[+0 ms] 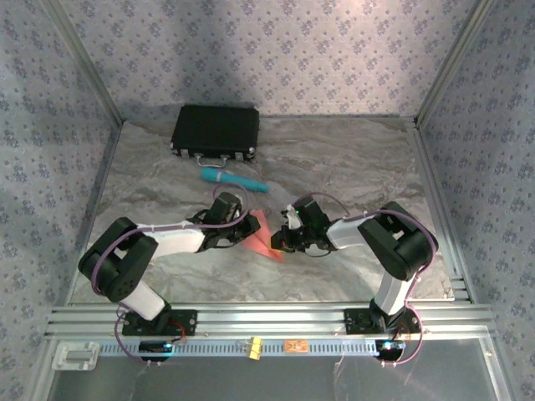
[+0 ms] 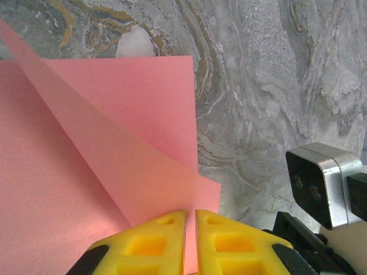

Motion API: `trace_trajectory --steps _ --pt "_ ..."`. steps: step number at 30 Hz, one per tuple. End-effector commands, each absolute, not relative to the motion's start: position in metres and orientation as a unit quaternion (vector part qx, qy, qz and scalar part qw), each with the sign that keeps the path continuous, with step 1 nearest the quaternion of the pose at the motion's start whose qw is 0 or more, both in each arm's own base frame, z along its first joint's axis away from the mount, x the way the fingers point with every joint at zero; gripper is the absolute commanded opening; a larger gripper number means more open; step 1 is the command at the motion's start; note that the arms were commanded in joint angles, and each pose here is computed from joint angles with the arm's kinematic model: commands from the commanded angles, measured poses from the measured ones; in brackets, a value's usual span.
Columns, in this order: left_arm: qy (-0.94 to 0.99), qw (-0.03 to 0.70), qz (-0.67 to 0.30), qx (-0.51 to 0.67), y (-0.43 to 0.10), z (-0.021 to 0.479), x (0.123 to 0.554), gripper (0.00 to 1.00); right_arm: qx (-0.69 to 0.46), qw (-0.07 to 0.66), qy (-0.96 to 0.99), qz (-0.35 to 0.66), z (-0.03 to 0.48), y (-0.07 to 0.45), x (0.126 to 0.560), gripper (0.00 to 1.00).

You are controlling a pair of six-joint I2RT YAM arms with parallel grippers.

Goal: Fold a paper plane with a square sheet of paper (pick it up from the middle)
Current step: Fourth fold the wing at the center of the table.

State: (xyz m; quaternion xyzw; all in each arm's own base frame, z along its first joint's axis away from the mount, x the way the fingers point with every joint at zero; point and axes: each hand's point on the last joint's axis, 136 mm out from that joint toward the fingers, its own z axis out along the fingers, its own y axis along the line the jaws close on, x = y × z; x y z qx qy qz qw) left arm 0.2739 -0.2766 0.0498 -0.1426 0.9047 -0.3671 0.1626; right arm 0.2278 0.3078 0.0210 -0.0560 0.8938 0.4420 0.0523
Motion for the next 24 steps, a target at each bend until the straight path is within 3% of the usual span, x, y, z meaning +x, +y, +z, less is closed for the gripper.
trace_trajectory --steps 1,24 --pt "0.902 0.16 -0.381 -0.123 -0.289 0.053 0.276 0.13 -0.013 0.014 0.918 0.395 -0.015 0.286 0.213 0.0" --pt "0.908 0.142 -0.375 -0.117 -0.3 0.039 0.281 0.12 -0.005 0.005 0.922 0.388 -0.02 0.281 0.212 0.0"
